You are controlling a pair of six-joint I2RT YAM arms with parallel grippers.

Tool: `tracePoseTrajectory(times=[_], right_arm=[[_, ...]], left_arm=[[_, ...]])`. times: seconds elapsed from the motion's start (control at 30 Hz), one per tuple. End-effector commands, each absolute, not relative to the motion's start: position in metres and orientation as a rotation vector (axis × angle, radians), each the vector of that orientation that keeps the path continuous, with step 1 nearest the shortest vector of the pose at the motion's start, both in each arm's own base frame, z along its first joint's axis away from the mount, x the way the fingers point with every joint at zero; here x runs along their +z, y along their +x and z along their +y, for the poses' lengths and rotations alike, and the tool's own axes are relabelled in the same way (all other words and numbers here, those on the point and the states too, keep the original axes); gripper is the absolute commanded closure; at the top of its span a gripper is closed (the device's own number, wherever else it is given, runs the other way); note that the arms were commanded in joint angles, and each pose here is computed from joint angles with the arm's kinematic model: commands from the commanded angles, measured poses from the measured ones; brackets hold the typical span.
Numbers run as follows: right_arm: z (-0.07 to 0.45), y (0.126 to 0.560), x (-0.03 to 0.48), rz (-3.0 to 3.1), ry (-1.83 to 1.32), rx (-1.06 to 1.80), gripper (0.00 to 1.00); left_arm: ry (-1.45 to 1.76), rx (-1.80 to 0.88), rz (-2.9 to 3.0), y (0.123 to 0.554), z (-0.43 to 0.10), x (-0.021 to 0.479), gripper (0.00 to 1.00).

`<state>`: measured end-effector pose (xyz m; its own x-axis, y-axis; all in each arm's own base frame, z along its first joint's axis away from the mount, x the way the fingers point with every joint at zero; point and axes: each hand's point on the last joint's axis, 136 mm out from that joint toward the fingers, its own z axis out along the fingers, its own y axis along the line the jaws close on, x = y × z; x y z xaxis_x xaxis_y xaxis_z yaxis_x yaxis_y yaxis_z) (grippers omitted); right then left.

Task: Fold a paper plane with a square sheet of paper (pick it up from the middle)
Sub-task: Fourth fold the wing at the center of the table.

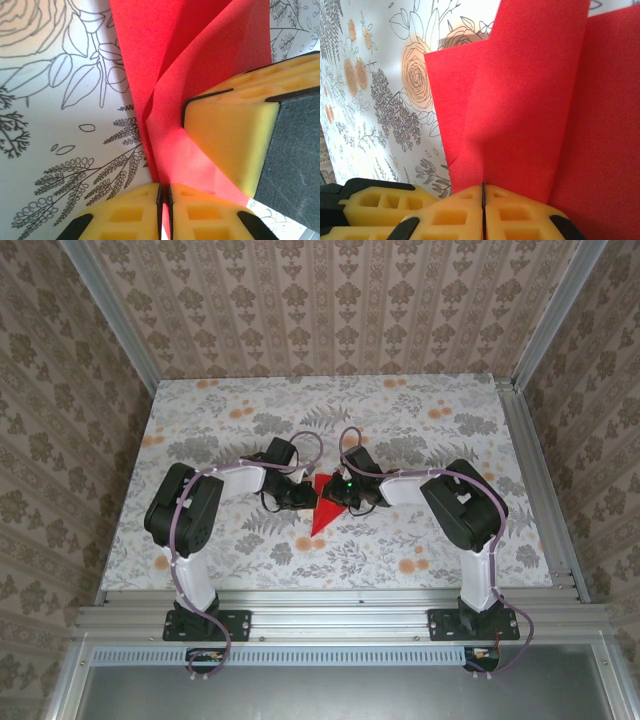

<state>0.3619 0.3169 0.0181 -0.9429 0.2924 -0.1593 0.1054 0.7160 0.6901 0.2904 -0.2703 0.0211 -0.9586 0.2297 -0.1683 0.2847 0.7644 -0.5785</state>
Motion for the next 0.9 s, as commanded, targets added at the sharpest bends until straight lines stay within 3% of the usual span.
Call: tracePoseTrajectory(times=[0.0, 0.33, 0.57, 0.87], right_arm=[[0.317, 0.345, 0.014, 2.716, 0.321, 1.052, 0.89], [0.320, 0.349, 0.029, 2.669, 0.311, 1.086, 0.88], [0.316, 0.352, 0.048, 2.611, 0.311, 1.110, 0.82], [0.302, 0.355, 0.050, 2.574, 0.383, 1.138, 0.85]], left_arm=[[0.444, -0.992, 2.862, 0.293, -0.278, 0.018, 0.88], [0.474, -0.985, 2.869, 0.289, -0.281, 0.014, 0.89], [0.517, -0.836, 2.932, 0.286, -0.271, 0.000, 0.89], [0.576, -0.643, 2.988, 0.280, -0.255, -0.021, 0.90]])
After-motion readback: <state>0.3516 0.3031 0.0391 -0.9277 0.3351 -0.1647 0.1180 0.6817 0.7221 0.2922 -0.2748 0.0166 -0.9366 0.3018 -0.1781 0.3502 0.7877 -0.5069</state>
